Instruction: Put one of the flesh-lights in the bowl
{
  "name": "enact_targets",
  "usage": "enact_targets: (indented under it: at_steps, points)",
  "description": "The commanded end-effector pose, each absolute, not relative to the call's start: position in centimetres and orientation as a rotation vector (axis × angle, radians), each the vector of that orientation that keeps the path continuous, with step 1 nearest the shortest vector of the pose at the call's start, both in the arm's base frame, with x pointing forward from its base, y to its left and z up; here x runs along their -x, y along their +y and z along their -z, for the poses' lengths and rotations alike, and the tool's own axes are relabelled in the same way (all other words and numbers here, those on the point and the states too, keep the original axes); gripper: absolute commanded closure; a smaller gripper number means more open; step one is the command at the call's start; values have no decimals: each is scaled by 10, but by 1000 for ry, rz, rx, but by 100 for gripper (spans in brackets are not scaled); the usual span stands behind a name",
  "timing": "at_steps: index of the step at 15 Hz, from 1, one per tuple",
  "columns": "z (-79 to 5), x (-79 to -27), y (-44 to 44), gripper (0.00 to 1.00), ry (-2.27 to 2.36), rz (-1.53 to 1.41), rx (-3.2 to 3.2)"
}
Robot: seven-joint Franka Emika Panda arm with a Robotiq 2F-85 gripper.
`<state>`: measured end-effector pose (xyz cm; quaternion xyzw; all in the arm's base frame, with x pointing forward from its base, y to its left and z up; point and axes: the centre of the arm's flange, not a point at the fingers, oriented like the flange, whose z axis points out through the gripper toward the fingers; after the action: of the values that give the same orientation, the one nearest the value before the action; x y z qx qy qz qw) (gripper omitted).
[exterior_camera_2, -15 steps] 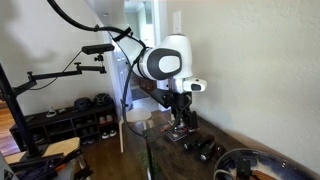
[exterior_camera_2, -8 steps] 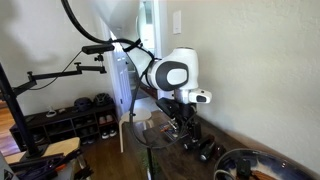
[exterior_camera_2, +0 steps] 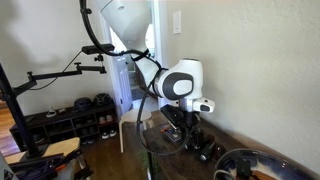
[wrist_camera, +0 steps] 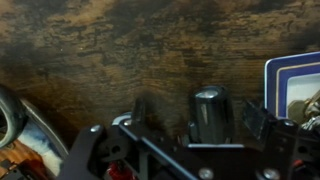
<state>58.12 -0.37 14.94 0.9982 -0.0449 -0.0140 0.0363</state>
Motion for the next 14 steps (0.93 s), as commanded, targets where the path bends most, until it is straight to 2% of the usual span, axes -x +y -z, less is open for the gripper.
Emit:
enact_targets:
  at_steps: [1, 3, 4, 5, 6, 12, 14]
  points:
    - [-143, -592, -2, 0, -141, 57, -3080]
    - [-140, -596, -1, 1, -141, 57, -3085]
    - [-140, -598, 0, 19, -138, 55, -3087]
    - [-139, -600, 1, 26, -134, 51, -3090]
    - [-140, -601, 2, 28, -130, 47, -3092]
    - [-142, -604, 6, 69, -131, 34, -3112]
    - [-142, -601, 4, 77, -140, 41, -3123]
